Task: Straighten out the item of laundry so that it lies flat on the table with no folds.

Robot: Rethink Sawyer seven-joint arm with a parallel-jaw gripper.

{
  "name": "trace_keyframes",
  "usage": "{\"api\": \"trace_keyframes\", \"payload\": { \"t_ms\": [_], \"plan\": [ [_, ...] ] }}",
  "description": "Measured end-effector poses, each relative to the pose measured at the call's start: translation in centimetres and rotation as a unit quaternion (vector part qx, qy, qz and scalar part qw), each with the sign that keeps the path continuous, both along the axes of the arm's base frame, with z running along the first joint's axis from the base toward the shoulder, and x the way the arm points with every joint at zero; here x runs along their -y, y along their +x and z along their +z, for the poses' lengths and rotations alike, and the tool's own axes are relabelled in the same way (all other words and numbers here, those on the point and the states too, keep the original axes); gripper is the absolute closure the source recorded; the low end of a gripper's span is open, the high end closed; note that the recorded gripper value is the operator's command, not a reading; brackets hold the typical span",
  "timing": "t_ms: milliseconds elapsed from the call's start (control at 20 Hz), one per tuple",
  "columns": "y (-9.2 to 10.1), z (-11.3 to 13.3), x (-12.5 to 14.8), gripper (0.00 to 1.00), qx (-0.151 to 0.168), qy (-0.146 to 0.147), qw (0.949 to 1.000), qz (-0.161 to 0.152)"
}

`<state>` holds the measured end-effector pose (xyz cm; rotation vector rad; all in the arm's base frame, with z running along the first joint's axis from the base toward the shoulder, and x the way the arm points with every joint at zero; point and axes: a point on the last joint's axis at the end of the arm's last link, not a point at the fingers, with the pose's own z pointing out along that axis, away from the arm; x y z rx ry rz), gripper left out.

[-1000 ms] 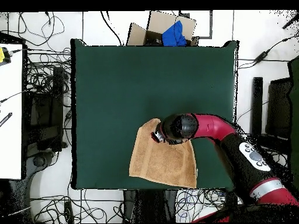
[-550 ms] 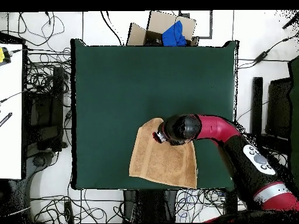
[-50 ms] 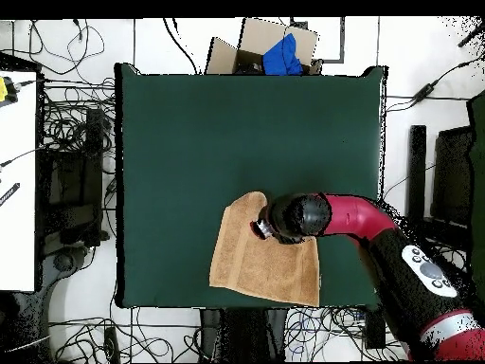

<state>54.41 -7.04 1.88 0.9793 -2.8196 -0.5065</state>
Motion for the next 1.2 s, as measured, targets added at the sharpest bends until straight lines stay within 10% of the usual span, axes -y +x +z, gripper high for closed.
{"api": "trace_keyframes", "payload": {
  "t_ms": [1200],
  "plan": [
    [3.0, -2.3, 3.8, 0.00, 0.124, -0.061, 0.9900, 0.029]
  ]
}}
